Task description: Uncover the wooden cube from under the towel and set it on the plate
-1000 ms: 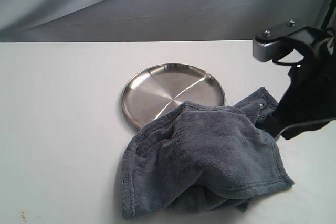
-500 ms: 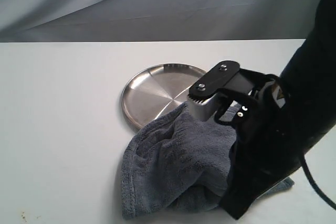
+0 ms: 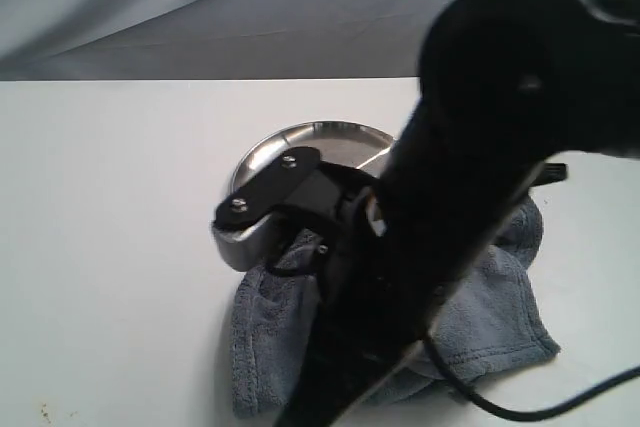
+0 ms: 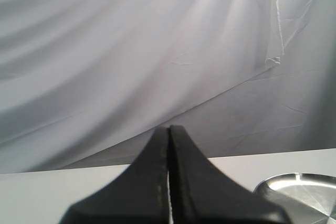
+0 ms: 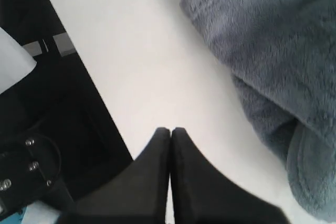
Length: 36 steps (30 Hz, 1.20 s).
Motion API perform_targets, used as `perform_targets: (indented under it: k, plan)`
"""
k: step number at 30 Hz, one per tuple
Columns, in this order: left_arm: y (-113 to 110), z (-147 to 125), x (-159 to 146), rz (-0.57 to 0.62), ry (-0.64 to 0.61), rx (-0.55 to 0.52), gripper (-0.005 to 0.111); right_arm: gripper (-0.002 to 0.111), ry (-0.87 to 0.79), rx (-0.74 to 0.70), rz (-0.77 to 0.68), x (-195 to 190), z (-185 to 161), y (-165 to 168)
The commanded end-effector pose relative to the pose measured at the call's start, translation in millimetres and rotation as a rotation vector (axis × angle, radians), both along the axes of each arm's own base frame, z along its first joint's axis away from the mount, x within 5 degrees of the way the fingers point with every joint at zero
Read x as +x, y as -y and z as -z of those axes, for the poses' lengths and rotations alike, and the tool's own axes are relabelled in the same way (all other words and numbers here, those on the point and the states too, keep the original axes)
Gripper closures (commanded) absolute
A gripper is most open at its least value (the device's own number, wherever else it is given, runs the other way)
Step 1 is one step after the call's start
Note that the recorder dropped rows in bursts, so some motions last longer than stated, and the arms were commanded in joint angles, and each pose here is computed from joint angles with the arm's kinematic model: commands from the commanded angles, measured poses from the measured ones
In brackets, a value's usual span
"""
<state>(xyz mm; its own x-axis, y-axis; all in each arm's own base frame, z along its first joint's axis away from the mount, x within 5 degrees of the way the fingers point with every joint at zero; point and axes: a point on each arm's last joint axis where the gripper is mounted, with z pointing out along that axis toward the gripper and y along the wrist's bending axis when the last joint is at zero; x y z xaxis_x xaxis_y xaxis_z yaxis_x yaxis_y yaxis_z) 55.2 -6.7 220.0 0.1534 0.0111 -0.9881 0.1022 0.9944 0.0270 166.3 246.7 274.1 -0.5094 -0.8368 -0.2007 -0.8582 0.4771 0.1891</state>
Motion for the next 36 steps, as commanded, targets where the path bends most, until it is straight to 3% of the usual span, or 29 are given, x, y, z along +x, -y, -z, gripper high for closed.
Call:
perform_targets:
  k: [1, 6, 9, 18, 26, 36]
  plan:
    - [0, 0, 0, 0.002, 0.008, -0.006, 0.107, 0.108, 0.036, 0.034, -0.011, 19, -14, -26]
    - [0, 0, 0, 0.002, 0.008, -0.006, 0.107, 0.108, 0.218, -0.096, 0.155, 50, -31, -28]
    - [0, 0, 0, 0.002, 0.008, -0.006, 0.107, 0.108, 0.294, -0.127, 0.172, 62, -37, -19]
    - [0, 0, 0, 0.002, 0.008, -0.006, 0.107, 0.108, 0.157, -0.051, 0.377, 108, -38, 32]
    - [0, 0, 0, 0.002, 0.008, -0.006, 0.107, 0.108, 0.160, -0.089, 0.541, 141, -34, 85]
    - [0, 0, 0, 0.002, 0.008, -0.006, 0.107, 0.108, -0.009, -0.223, 0.747, 142, 25, 152]
